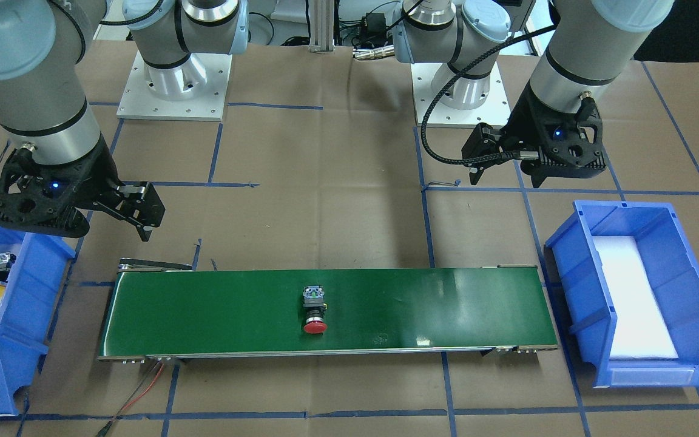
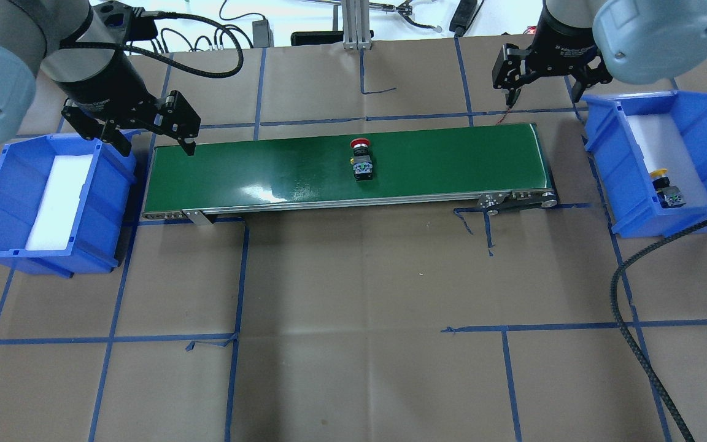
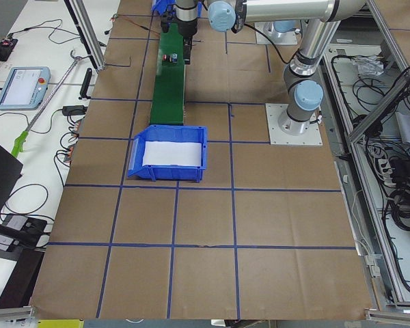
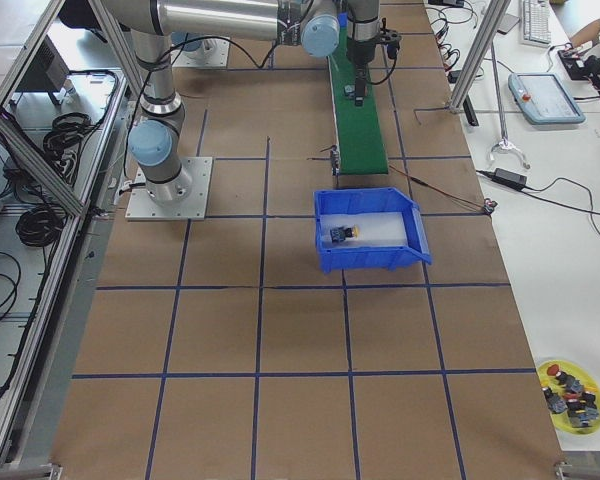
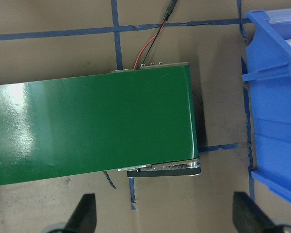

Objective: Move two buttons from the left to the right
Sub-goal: 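Move the right gripper back over the conveyor above the red button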

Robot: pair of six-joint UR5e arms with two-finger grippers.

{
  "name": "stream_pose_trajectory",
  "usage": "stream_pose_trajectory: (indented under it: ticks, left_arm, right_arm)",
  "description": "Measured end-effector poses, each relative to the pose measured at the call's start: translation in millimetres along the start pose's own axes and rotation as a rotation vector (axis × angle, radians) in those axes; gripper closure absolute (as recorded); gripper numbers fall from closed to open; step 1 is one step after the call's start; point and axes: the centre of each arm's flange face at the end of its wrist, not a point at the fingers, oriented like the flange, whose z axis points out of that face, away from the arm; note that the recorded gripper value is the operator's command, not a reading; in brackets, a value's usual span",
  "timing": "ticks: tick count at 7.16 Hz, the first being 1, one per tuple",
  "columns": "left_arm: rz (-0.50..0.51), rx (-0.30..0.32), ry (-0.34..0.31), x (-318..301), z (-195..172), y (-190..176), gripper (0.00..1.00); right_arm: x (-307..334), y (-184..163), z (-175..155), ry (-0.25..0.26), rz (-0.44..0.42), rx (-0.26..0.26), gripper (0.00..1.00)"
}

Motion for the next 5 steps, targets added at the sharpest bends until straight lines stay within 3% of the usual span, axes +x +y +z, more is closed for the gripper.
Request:
stream_pose_trajectory:
  ticks: [5]
  left_arm:
    - [0.000, -0.002, 0.000, 0.0, 0.6, 0.2, 0.01]
  right_arm:
    - [-3.9, -0.4, 11.9, -0.006, -0.003, -0.020, 0.01]
